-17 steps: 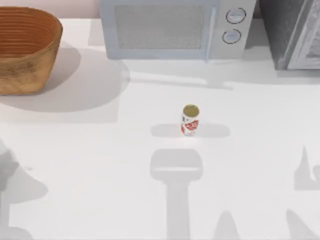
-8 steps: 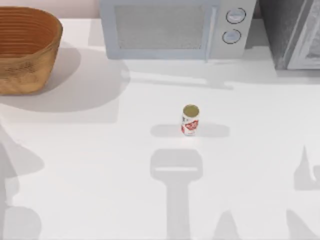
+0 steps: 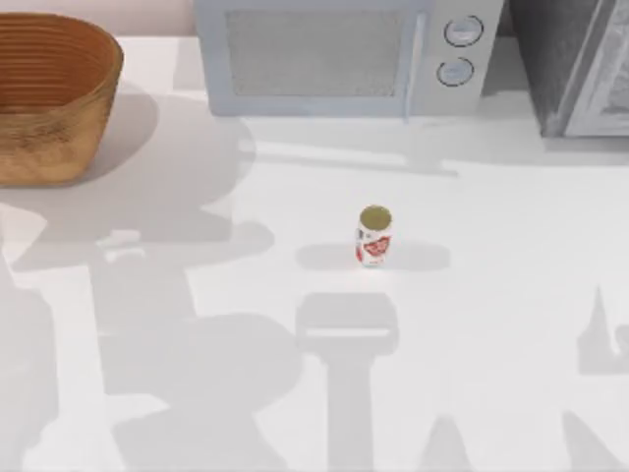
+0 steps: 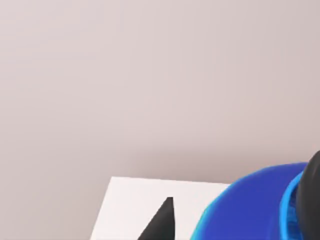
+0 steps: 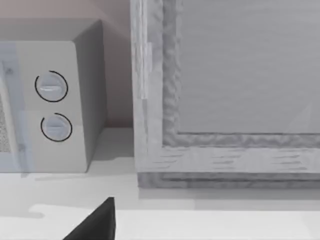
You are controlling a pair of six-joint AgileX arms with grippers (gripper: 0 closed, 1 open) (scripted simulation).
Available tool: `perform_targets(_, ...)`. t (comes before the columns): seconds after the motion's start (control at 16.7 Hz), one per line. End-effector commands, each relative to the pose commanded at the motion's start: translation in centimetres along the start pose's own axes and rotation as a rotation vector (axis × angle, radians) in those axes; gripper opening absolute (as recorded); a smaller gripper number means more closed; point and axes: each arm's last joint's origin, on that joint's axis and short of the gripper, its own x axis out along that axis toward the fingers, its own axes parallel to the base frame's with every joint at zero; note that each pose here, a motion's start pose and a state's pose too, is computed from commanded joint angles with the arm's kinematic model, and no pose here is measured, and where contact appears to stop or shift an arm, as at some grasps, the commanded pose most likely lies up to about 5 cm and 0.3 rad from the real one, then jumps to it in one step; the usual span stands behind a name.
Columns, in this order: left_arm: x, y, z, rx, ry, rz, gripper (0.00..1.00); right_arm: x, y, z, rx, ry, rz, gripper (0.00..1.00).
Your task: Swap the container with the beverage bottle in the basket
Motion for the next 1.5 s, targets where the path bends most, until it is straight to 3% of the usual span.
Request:
perform_targets(0.24,0.3,-4.0,4.2,-0.021,0.070,-0.096,0.00,0.0,0.0,0.0,0.000,0.000,0.000,1.00)
perform_targets(0.42,0.4,-5.8,5.2,-0.031,0.102,-0.136,0.00,0.0,0.0,0.0,0.000,0.000,0.000,1.00)
perform_targets(0.78,0.5,-5.8,5.2,-0.030,0.103,-0.139,0.00,0.0,0.0,0.0,0.000,0.000,0.000,1.00)
perform_targets(1.2,5.6,-6.8,2.2,-0.031,0.106,-0.141,0.00,0.0,0.0,0.0,0.000,0.000,0.000,1.00)
perform_targets(1.5,6.0,-7.0,2.0,-0.032,0.104,-0.139,0.00,0.0,0.0,0.0,0.000,0.000,0.000,1.00)
